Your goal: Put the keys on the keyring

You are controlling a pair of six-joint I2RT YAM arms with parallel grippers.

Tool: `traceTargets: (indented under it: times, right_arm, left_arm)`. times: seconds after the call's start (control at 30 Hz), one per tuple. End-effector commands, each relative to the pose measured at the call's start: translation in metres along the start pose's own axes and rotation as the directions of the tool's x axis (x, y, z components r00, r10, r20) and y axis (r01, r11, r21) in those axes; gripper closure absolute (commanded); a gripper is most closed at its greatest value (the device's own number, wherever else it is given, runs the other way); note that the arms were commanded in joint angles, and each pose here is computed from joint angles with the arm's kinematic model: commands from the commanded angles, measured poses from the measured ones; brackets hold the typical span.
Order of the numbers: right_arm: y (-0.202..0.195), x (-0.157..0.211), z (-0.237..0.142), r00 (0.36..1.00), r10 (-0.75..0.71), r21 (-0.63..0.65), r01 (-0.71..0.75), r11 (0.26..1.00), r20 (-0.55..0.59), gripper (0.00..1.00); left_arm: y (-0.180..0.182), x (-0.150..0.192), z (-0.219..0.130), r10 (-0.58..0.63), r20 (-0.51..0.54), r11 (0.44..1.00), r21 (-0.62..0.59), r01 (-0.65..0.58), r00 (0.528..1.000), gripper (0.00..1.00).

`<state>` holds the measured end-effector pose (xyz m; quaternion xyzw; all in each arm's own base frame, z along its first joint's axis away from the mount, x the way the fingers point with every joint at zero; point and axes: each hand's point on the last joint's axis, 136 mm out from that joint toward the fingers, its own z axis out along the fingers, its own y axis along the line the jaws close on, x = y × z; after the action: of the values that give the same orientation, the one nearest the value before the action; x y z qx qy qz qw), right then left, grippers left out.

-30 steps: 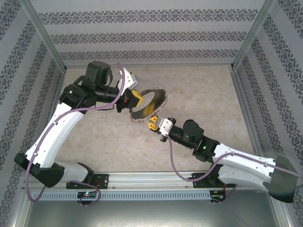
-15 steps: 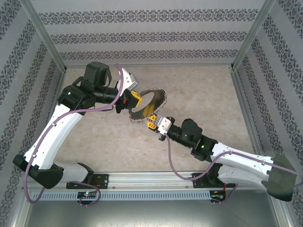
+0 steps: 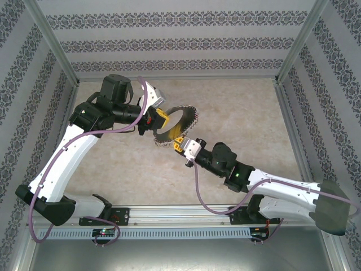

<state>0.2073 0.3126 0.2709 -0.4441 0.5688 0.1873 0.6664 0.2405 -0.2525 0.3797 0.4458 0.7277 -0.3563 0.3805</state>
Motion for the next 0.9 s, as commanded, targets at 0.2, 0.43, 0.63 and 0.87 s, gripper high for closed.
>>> traceTargets:
  times: [0.2, 0.43, 0.63, 0.87]
  right_arm:
    - [-0.015, -0.015, 0.004, 1.0, -0.018, 0.092, 0.016, 0.996, 0.025, 0.82]
    - [-0.016, -0.015, 0.004, 0.999, -0.032, 0.112, 0.03, 0.993, 0.022, 0.84]
    - [-0.024, -0.014, 0.002, 1.0, -0.027, 0.164, 0.024, 0.986, 0.015, 0.91]
    - [-0.022, -0.005, 0.0, 0.999, -0.032, 0.159, 0.034, 0.987, -0.018, 1.0]
  left_arm:
    - [-0.007, -0.016, -0.009, 0.015, 0.069, 1.0, 0.006, -0.015, 0.997, 1.0]
    - [-0.007, -0.016, -0.009, 0.009, 0.07, 1.0, 0.007, -0.01, 0.998, 1.0]
    - [-0.006, -0.015, -0.009, 0.001, 0.071, 1.0, -0.001, -0.001, 0.997, 1.0]
    - [0.014, -0.01, -0.009, -0.047, 0.069, 0.992, -0.112, 0.054, 0.997, 1.0]
